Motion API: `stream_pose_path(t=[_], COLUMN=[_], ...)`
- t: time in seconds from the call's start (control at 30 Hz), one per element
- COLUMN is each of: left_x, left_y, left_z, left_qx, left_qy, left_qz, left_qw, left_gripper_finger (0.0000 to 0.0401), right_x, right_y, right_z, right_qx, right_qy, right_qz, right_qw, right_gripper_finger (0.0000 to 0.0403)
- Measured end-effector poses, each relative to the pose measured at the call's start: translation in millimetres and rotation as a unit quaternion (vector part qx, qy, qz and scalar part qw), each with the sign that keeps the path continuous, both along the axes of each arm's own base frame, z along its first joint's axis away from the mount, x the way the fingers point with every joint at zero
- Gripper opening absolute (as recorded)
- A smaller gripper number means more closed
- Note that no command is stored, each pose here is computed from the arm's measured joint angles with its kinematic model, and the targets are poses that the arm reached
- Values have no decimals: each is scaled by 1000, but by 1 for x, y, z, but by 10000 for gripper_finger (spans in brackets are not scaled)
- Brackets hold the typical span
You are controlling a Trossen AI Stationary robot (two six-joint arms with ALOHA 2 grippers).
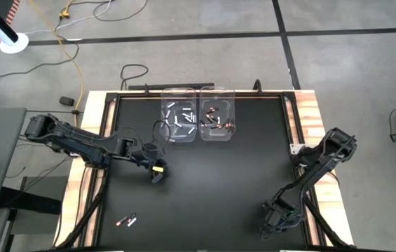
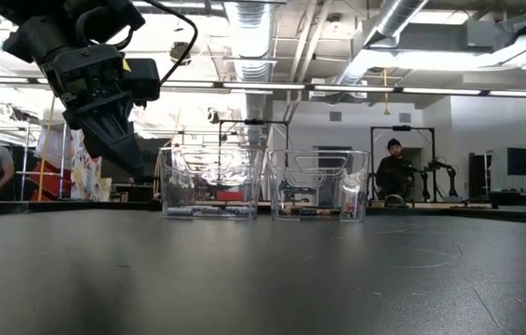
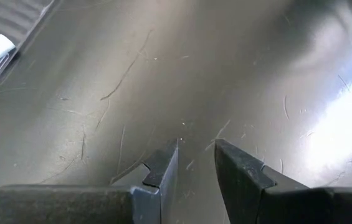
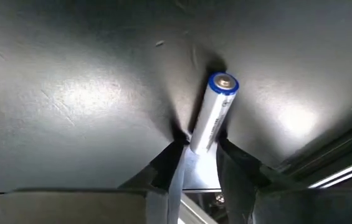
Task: Sort batteries
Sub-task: Put the white battery into the left transparent bin
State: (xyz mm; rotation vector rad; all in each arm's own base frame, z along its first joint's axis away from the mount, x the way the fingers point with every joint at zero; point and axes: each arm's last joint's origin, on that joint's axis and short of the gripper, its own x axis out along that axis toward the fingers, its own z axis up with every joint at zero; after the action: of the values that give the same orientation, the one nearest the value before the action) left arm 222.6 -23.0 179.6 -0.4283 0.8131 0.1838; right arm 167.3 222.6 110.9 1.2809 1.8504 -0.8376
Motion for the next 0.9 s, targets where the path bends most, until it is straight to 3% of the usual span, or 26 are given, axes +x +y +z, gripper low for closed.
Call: stream_pose_path(t=[0.4, 0.9], left_x=[0, -1], left_y=[0, 0], left_z=[0, -1], left_qx=[0, 1], left_qy=[0, 5], left_qz=[0, -1], left_qw=[1000, 1000], left_gripper_finger=[100, 100], right_x=[9, 30], right_y=[-15, -29], right_z=[-1, 10], right_qx=[-19, -37], right_qy=[-6, -30], right_qz=[4, 39], right_qw=[1000, 998], right_gripper_finger=[43, 20])
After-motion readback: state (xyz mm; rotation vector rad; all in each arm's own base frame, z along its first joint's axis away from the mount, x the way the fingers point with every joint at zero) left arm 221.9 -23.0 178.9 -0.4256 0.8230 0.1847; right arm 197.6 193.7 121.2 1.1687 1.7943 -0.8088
